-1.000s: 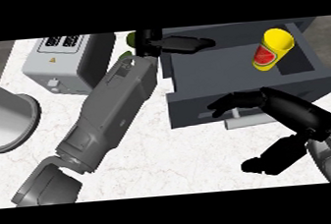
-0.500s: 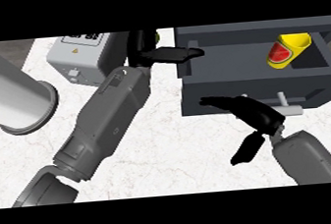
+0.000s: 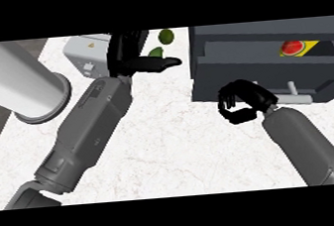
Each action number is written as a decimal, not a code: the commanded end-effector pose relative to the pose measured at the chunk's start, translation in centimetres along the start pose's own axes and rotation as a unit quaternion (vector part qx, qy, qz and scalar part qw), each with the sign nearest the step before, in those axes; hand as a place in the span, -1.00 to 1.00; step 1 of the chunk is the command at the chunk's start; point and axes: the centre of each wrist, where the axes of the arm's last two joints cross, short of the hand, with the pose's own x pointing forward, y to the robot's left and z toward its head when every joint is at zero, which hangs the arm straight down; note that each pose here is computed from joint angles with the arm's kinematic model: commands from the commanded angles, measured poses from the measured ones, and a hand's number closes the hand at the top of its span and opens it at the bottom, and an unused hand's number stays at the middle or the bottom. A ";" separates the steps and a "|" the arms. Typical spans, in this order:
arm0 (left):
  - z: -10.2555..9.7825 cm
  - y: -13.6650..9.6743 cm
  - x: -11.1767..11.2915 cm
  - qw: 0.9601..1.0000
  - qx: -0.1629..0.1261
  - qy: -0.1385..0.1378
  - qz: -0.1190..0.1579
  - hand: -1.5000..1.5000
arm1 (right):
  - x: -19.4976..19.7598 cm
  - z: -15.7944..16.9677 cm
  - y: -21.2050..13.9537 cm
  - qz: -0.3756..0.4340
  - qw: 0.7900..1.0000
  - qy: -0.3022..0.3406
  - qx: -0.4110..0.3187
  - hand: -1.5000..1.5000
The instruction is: Pick up the cup, place it into the drawer and close the drawer
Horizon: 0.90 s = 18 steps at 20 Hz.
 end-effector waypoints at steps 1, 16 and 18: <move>0.2 1.9 0.8 1.000 -0.009 0.005 0.008 -1.00 | -0.9 -1.2 -3.6 -0.010 0.999 0.000 -0.048 1.00; 2.7 5.2 0.4 0.999 -0.031 0.010 0.010 -1.00 | -0.6 1.1 -14.9 -0.065 0.979 0.007 -0.191 1.00; 2.4 4.8 0.6 0.999 -0.043 0.012 0.013 -1.00 | 0.2 1.1 -15.8 -0.066 0.980 0.001 -0.190 1.00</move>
